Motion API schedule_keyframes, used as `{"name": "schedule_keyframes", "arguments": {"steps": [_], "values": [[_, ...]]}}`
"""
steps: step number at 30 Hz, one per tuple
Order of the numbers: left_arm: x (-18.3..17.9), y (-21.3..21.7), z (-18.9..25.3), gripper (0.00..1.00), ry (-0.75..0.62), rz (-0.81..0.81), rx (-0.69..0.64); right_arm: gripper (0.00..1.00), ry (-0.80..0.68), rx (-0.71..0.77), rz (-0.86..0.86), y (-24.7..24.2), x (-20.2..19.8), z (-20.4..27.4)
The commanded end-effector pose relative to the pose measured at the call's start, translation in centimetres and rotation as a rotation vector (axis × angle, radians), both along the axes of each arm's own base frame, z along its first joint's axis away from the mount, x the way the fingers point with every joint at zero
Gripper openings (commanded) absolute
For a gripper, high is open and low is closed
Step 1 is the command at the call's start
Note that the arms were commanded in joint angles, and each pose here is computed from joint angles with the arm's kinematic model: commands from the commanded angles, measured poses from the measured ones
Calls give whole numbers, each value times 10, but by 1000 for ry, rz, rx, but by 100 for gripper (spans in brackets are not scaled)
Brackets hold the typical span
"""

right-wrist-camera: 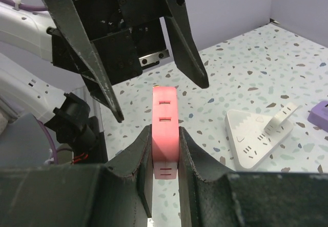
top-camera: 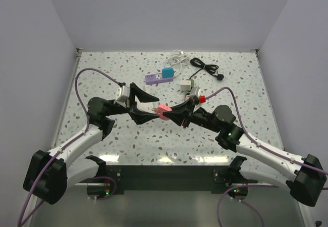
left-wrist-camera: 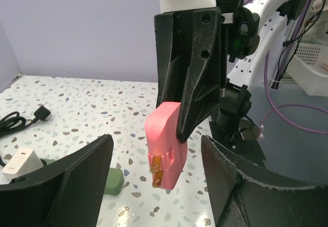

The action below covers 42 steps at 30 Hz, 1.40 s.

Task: Insert the plug

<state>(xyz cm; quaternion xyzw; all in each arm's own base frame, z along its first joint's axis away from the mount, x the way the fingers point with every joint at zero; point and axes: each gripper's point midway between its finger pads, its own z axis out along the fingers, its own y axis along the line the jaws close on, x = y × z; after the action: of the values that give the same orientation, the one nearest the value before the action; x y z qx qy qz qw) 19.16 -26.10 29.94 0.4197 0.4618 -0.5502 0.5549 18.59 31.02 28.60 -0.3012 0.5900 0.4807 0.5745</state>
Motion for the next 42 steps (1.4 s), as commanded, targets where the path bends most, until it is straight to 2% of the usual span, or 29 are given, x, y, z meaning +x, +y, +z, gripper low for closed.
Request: {"name": "schedule_keyframes", "arguments": {"steps": [1,15,22,28,31,34,35,36,42], "values": [[7,-3,6,74,-30,1,14,0,-69,29,36,1,-6,27],[-3,-8,-7,61,-9,-109,47,0,-94,6,67,5,-8,26],[-14,-15,-14,59,-22,-188,71,0,-105,-5,70,7,-7,25],[-15,-18,-17,49,-12,-203,79,0,-111,-11,73,7,-8,25],[-14,-19,-17,40,-10,-201,79,0,-111,-16,74,7,-8,24],[-11,-20,-16,27,-3,-194,78,0,-108,-18,75,7,-7,22],[-9,-20,-16,4,8,-187,77,0,-109,-17,73,7,-7,23],[-7,-21,-17,0,13,-178,76,0,-109,-20,73,7,-7,22],[-9,-21,-22,0,19,-197,89,0,-119,-21,61,4,-7,24]]}}
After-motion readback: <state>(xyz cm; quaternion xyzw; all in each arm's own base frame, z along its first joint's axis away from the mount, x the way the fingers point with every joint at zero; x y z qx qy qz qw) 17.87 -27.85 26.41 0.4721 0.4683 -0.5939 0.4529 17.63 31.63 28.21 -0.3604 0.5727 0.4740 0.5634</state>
